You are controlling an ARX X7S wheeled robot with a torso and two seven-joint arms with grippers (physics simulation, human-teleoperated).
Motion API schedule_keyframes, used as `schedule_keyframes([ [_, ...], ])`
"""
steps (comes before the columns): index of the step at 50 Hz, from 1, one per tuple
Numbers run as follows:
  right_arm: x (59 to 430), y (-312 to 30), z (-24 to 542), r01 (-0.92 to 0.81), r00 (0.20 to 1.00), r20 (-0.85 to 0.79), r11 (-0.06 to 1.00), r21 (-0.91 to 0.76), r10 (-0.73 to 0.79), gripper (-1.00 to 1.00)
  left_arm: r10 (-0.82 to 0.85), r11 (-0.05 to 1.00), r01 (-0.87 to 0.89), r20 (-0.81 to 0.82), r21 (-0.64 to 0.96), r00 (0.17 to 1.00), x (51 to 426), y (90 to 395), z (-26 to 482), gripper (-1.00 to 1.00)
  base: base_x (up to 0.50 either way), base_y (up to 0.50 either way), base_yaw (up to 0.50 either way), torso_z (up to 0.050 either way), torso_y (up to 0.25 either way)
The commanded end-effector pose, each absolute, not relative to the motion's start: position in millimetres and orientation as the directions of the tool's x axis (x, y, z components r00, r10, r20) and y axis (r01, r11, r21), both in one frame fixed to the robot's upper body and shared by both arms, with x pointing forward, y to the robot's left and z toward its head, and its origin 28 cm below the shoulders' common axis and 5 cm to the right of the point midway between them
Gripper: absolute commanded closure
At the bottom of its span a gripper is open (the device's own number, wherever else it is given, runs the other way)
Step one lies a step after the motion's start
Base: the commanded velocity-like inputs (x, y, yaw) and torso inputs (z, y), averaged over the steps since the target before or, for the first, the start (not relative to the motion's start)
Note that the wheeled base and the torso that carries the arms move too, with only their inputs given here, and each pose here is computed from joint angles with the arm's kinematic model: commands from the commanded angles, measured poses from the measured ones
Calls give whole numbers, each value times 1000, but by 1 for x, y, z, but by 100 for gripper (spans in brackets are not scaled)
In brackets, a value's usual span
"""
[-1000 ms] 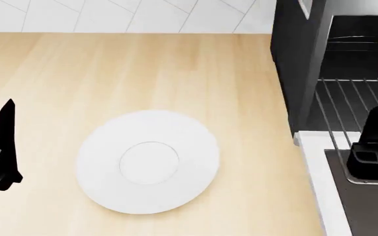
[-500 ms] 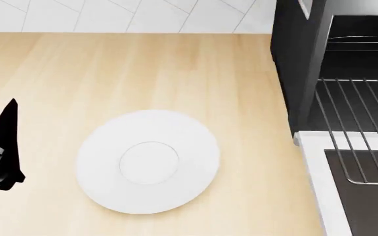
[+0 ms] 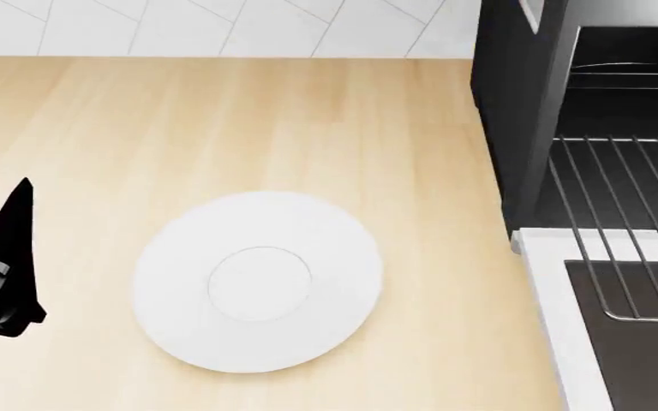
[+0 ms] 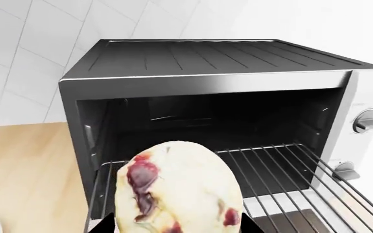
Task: Place the scone on the rack of the toaster oven.
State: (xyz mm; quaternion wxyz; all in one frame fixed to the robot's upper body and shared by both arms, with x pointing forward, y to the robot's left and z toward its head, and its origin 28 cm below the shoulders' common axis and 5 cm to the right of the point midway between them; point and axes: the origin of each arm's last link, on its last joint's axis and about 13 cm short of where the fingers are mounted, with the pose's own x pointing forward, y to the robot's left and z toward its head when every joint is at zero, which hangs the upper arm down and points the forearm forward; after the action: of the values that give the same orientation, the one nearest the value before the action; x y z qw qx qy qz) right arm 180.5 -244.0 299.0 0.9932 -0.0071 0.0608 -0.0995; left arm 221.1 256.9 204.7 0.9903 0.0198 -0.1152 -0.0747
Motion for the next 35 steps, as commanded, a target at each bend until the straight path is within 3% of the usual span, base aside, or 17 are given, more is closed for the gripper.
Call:
schedule_keyframes([
  [1,175,-254,307,215,963,-160,976,-27,-216,100,-149,989,139,224,57,963,220,258,203,-100,0,0,0,0,0],
  [35,191,-265,308,213,928,-303,976,-45,-216,100,-157,987,147,217,61,964,222,255,201,-100,0,0,0,0,0],
])
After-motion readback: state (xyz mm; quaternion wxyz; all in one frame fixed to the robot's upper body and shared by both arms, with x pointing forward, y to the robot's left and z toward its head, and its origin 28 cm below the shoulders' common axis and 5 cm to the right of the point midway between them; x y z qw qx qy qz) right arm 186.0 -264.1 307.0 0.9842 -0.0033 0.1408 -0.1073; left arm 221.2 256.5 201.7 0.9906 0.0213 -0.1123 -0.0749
